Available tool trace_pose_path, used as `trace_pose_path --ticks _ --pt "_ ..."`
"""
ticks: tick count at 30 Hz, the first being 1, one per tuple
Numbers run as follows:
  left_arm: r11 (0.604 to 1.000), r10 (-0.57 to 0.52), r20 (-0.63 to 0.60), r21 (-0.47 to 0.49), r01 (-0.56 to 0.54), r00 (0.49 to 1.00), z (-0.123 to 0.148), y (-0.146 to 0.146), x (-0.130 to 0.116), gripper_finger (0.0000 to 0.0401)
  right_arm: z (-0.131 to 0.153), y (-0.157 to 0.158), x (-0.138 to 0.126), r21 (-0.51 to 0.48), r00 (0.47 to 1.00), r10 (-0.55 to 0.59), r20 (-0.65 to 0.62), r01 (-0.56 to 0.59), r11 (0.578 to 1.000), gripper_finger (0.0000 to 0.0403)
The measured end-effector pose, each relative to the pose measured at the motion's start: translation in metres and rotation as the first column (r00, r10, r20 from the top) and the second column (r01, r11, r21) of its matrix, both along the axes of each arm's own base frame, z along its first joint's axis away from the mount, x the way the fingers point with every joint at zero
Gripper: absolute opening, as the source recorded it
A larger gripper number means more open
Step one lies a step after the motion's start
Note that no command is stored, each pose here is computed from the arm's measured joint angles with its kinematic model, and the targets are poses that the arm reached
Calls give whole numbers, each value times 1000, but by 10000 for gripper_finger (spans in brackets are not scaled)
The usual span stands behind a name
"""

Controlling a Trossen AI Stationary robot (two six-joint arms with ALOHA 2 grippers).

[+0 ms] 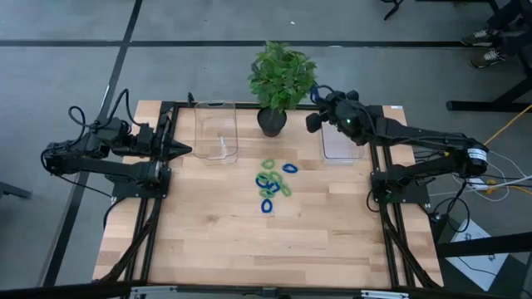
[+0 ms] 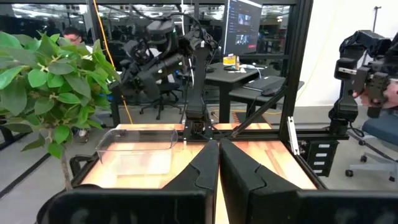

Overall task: Sort spring keychains
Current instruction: Put the blue spring keychain into the right transparent bin

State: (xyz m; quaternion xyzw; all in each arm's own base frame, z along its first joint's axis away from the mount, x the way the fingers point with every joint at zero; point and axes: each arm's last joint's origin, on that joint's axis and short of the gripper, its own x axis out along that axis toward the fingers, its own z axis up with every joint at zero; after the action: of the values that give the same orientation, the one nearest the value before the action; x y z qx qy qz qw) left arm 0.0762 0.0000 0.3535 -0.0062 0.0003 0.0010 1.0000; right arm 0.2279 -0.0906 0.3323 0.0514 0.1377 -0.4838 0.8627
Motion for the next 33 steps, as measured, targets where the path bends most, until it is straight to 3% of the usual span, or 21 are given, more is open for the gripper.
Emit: trace_pose_path --ticks 10,20,33 --pt "1000 1 0 0 -1 1000 0 0 0 9 -13 1 -7 46 987 0 -158 8 999 15" --pt "1000 1 0 0 -1 1000 0 0 0 12 -29 4 -19 118 934 12 -357 33 992 15" --pt "1000 1 0 0 -1 1000 0 0 0 12 -45 11 -36 273 879 38 -475 106 956 17"
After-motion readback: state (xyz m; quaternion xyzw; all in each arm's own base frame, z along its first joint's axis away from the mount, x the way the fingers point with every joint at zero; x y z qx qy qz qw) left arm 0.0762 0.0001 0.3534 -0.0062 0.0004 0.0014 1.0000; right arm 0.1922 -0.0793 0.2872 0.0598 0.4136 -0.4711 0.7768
